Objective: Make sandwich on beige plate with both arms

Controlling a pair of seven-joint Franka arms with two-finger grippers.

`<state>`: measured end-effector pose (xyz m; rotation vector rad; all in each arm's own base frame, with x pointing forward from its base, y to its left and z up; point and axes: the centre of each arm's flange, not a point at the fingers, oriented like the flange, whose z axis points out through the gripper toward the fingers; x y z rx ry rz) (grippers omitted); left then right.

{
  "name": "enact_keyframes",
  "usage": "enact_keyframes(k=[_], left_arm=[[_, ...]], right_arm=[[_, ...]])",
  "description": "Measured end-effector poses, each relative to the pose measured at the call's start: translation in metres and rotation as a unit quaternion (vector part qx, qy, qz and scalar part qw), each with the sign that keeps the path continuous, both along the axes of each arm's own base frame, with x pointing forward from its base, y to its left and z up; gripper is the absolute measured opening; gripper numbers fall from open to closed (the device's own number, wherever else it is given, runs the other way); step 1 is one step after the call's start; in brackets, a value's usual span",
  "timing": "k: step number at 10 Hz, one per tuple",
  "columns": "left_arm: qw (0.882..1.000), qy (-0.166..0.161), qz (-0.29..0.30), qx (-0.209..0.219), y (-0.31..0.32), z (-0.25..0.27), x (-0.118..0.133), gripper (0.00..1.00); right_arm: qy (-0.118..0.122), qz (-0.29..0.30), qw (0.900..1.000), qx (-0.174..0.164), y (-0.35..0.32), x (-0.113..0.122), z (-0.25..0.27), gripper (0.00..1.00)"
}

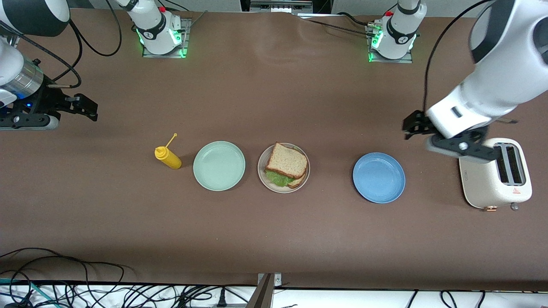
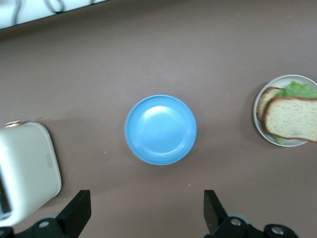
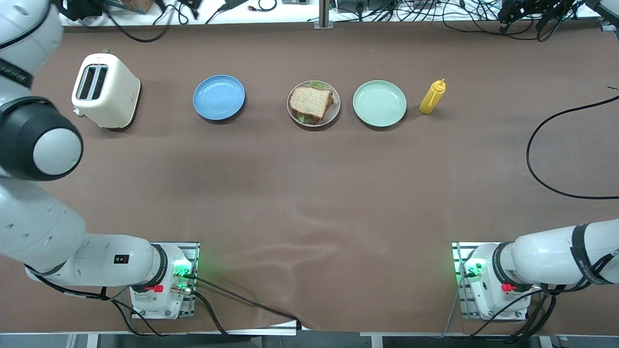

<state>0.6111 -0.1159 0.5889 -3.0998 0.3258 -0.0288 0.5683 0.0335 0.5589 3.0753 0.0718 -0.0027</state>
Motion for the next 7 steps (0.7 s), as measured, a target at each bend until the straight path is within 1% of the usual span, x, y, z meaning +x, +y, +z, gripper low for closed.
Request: enact_keyframes(k=[2, 3, 4, 6, 7], left_arm=[[1.0, -0.01, 0.023, -0.005, 0.023, 0.024, -0.025, 1.0], [1.0, -0.006, 0.024, -0.003, 0.025, 0.024, -0.036, 1.0], [1.0, 0.004, 0.025, 0.001, 0.026, 0.018, -0.044, 1.0], [0.999, 0.022, 0.03, 0.005, 0.031, 0.01, -0.05, 1.0], [0.999, 0.022, 0.035, 0.004, 0.036, 0.011, -0.05, 1.0]], right_arm=[[0.0, 0.001, 1.0, 0.0, 0.001, 0.0, 0.0, 1.0], [0.0, 0.001, 1.0, 0.0, 0.001, 0.0, 0.0, 1.0], [0.0, 0.001, 1.0, 0.0, 0.002, 0.0, 0.0, 1.0], [0.0, 0.002, 1.0, 0.0, 0.002, 0.0, 0.0, 1.0], [0.0, 0.002, 1.0, 0.0, 0.002, 0.0, 0.0, 1.0]])
